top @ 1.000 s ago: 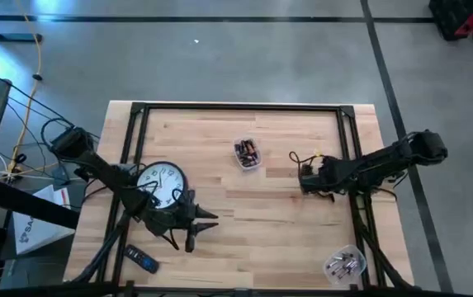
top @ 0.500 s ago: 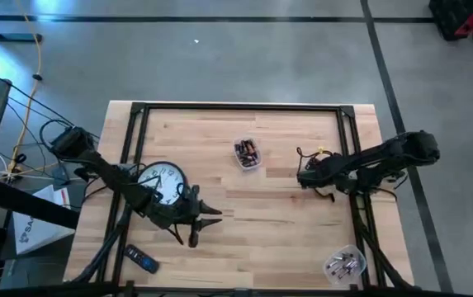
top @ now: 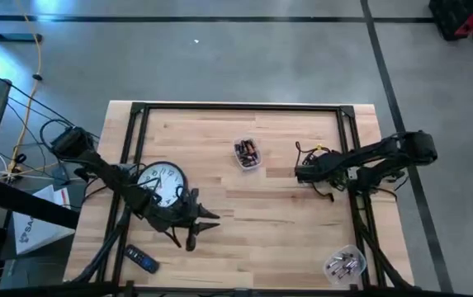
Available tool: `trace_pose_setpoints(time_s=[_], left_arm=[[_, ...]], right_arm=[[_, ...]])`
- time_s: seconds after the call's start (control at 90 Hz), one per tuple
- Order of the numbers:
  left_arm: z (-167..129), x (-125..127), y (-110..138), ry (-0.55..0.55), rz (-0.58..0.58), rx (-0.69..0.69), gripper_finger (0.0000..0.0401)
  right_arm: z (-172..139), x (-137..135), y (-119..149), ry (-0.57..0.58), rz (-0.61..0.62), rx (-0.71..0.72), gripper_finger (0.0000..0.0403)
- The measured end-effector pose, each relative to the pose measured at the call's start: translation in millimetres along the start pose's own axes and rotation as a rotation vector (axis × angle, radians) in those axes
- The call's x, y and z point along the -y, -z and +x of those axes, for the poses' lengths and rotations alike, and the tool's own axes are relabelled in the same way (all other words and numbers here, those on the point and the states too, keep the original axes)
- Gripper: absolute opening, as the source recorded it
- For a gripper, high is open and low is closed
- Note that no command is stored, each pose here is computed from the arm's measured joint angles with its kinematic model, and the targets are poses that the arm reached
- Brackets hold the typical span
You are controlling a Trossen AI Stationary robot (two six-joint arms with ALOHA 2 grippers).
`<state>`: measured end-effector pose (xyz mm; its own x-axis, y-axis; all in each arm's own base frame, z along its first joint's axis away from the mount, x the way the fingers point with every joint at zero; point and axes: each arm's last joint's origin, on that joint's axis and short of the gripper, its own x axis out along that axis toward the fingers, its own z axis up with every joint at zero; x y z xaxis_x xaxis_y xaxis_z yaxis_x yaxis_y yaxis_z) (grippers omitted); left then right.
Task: Insert battery
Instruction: Open the lid of the black flashlight
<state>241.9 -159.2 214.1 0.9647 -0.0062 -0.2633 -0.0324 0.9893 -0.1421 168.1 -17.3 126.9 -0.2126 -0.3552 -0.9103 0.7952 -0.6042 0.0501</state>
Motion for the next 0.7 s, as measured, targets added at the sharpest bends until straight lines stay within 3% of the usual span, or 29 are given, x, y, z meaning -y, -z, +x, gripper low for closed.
trace_pose_setpoints(time_s=[0.289,0.411,0.511,0.7], left_arm=[[0,1,0,0.001,0.000,0.000,0.0078],[0,1,0,0.000,0.000,0.001,0.0078],[0,1,0,0.000,0.001,0.000,0.0078],[0,0,0,-0.001,0.002,-0.001,0.0078]], right_arm=[[12,-14,14,-0.052,-0.053,0.022,0.0141],[8,-23,20,-0.067,-0.137,0.043,0.0101],[0,-31,25,-0.100,-0.220,0.029,0.0085],[-22,-47,41,-0.219,-0.402,-0.077,0.0092]])
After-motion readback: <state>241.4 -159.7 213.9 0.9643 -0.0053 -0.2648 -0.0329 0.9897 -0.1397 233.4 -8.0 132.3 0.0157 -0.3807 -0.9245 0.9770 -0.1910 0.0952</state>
